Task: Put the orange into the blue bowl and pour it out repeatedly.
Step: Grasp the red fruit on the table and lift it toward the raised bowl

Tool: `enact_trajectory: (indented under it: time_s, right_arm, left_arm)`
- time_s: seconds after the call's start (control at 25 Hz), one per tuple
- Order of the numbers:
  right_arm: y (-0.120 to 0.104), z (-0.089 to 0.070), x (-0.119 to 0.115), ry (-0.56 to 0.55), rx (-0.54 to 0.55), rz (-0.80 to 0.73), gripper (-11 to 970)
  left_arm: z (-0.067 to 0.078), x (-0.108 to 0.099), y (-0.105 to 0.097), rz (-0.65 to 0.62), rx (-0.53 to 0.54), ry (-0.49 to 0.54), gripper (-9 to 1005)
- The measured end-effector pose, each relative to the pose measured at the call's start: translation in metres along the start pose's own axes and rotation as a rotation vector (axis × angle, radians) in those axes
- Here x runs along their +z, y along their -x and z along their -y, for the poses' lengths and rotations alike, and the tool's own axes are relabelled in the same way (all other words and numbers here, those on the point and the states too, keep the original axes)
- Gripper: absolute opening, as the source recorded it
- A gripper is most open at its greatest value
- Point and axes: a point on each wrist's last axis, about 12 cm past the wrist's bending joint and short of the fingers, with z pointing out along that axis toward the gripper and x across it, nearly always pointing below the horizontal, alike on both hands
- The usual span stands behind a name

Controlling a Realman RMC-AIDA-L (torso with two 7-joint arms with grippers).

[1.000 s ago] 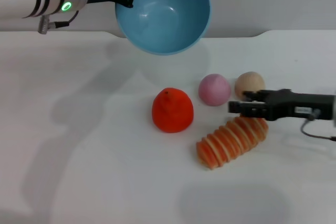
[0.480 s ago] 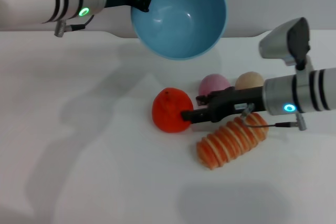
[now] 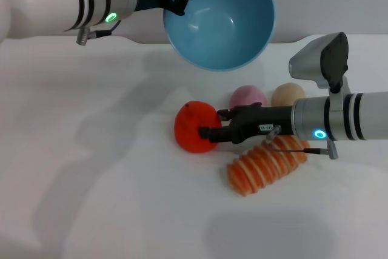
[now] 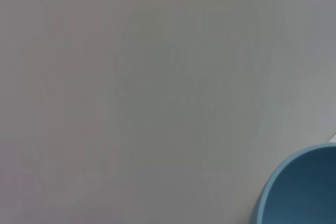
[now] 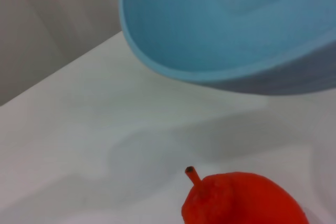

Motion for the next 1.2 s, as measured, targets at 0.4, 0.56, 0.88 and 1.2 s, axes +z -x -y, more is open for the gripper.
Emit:
enact_trajectory:
  time_s: [0.4, 0.56, 0.88, 1.2]
  right_arm:
    - [-0.008, -0.001, 0.004, -0.020, -0.038, -0.043, 716]
    - [-0.009, 0.000, 0.004, -0.019, -0.067, -0.041, 597]
    - [-0.005, -0.004, 0.000, 0.015, -0.108, 0.034, 311]
    - [-0.004, -0.008, -0.024, 0.118, -0.141, 0.166, 143]
  left_arm:
    - [0.003, 0.001, 0.001, 0.004, -0.001, -0.007, 0]
    - [0.003, 0.001, 0.001, 0.006, -0.001, -0.007, 0]
    - [0.001, 0.004, -0.005, -0.012, -0.009, -0.003, -2]
    - [-0.003, 0.002, -0.007, -0.017, -0.002, 0.007, -1]
